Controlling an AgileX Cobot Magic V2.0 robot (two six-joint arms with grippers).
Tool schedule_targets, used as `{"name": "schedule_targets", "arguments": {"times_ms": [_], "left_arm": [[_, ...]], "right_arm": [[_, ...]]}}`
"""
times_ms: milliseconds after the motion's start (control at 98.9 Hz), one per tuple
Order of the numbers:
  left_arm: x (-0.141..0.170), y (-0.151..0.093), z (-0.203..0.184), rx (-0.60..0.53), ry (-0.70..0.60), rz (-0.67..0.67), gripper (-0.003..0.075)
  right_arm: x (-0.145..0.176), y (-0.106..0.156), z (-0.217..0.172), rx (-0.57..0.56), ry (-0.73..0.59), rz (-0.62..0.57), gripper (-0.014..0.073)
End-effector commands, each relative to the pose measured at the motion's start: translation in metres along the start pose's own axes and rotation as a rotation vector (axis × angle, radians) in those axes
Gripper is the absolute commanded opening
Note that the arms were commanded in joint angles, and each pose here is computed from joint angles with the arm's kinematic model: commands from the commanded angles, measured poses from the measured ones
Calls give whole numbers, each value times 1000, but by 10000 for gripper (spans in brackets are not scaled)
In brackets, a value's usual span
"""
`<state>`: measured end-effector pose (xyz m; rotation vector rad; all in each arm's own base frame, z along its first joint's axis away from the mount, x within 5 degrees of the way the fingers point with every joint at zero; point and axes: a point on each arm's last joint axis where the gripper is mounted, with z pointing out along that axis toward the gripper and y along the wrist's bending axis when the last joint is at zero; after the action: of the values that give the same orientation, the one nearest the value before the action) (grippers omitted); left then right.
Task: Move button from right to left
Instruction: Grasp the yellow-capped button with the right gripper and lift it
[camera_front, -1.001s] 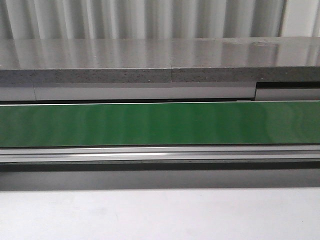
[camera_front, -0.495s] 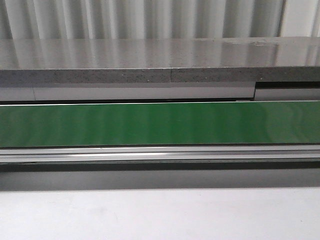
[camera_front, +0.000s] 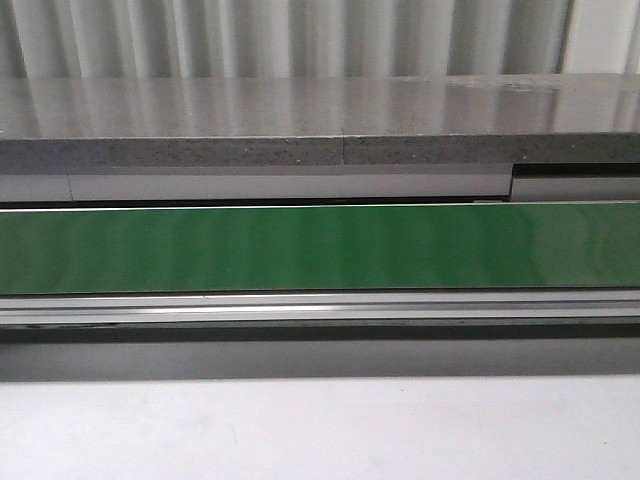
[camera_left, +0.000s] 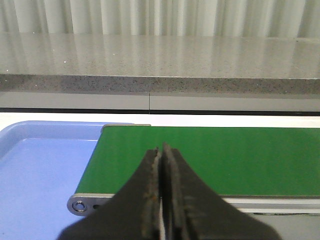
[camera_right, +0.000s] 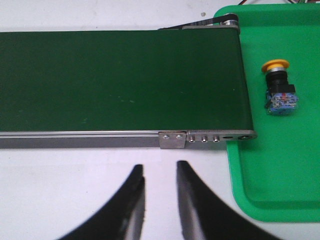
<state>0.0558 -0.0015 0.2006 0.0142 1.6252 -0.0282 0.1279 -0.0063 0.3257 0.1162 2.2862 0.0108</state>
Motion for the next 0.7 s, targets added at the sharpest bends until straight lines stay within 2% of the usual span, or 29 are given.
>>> {"name": "schedule_targets", "arguments": {"times_ms": [0,51,101,253,394,536,546,687], "left_arm": [[0,0,-1,0,-87,-6,-20],[0,0,-1,0,-87,-6,-20],[0,0,-1,0,-87,-6,-20],[0,0,-1,0,-87,-6,-20],[0,0,-1,0,-87,-6,-20],[0,0,-1,0,-87,-6,-20],[0,0,-1,0,-87,-6,-20],[0,0,-1,0,-87,-6,-20]], "right_arm": [[-22,0,2,1,-36,3,416],[-27,0,6,8,-16,-2,513],[-32,-1,12,20,5,7,551],[-50,-11,30,82,73,76,540],[-65,-34,54,159,139,180,540],[-76,-66,84,224,214,287,540],[-79,-91,105,255,276,392,540],[-82,-123,133,278,339,496,540]]}}
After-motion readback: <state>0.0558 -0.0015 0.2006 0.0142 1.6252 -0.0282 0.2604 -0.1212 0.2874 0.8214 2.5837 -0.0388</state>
